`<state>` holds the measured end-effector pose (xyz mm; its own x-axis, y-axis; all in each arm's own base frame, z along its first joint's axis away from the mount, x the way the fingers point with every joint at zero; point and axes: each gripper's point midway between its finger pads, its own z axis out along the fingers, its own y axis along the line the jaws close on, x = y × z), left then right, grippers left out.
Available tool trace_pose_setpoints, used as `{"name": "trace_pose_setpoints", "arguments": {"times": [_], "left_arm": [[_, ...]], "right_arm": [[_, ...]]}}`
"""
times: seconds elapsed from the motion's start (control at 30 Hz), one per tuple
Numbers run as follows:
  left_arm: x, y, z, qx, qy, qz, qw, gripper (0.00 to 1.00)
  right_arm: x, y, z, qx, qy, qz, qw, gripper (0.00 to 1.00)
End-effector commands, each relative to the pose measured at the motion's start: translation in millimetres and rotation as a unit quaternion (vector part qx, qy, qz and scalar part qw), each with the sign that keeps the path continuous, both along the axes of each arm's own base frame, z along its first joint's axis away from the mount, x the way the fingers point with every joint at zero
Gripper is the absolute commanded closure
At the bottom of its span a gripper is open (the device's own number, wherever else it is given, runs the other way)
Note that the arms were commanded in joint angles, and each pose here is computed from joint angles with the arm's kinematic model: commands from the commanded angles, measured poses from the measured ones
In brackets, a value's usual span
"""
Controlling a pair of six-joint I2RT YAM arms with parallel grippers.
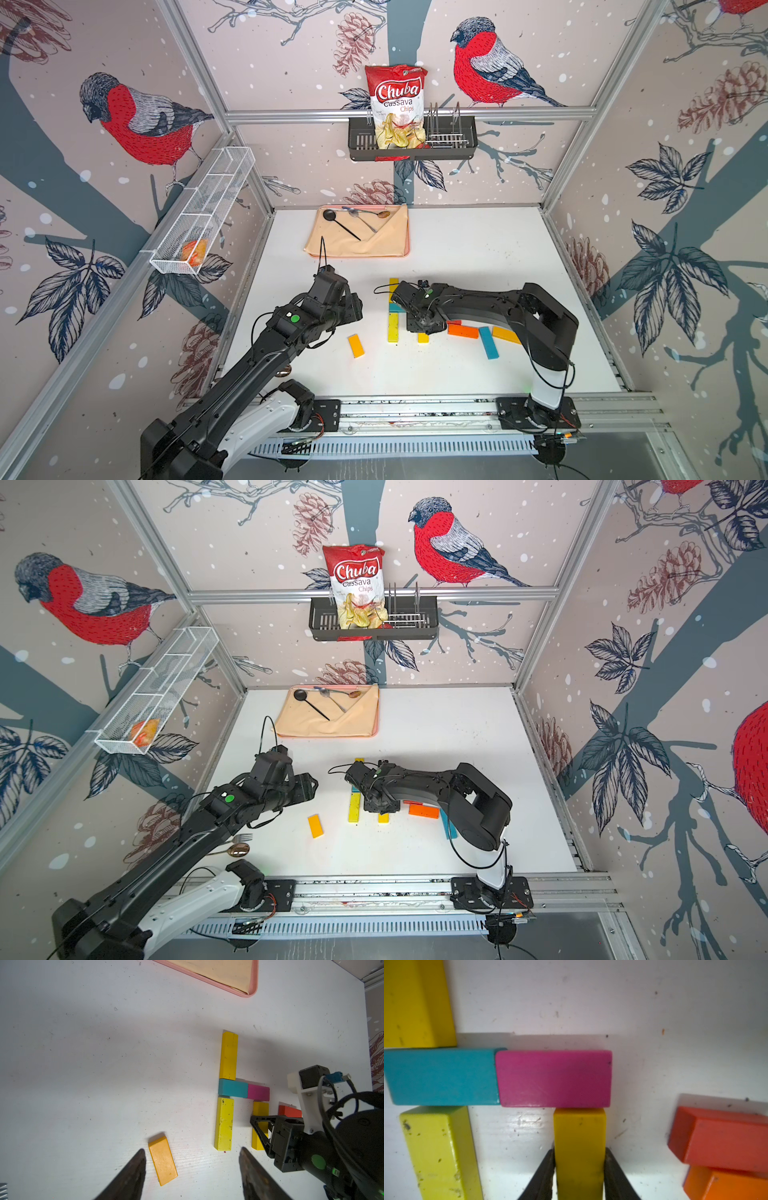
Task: Assemble the letter h with building blocks
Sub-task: Assemble the building block at the center of the board.
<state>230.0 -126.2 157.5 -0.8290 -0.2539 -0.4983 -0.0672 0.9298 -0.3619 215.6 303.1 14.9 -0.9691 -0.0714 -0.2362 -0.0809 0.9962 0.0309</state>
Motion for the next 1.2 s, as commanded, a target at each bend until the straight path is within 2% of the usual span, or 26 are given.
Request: {"name": "trace_pose_setpoints", "arguments": {"times": [0.0, 0.3, 0.9, 1.1, 1.17], "left_arm": [[2.5, -0.5, 1.4, -0.002, -0.007, 0.000, 1.000, 0.30], [1.5, 0.1, 0.9, -0.002, -0.008, 0.000, 1.000, 0.30], [0.0, 2.6, -0.7, 0.000, -0.007, 0.003, 1.000, 0.30], [0.4, 2.3, 0.1, -0.001, -0.008, 0.003, 1.000, 0.30], [0.5, 2.2, 0.2, -0.001, -0.008, 0.002, 1.000, 0.30]], "right_arm": [[-6.3, -4.5, -4.4, -0.007, 0.014, -0.003, 1.000, 0.61], [-8.7, -2.2, -6.8, 0.000, 0.017, -0.010, 1.000, 0.59], [-9.2, -2.4, -8.2, 0.000, 0.017, -0.020, 1.000, 0.64], [-9.6, -3.1, -8.8, -0.002, 0.018, -0.019, 1.000, 0.62], [-9.4, -1.1, -7.2, 0.000, 0.016, -0.016, 1.000, 0.56]]}}
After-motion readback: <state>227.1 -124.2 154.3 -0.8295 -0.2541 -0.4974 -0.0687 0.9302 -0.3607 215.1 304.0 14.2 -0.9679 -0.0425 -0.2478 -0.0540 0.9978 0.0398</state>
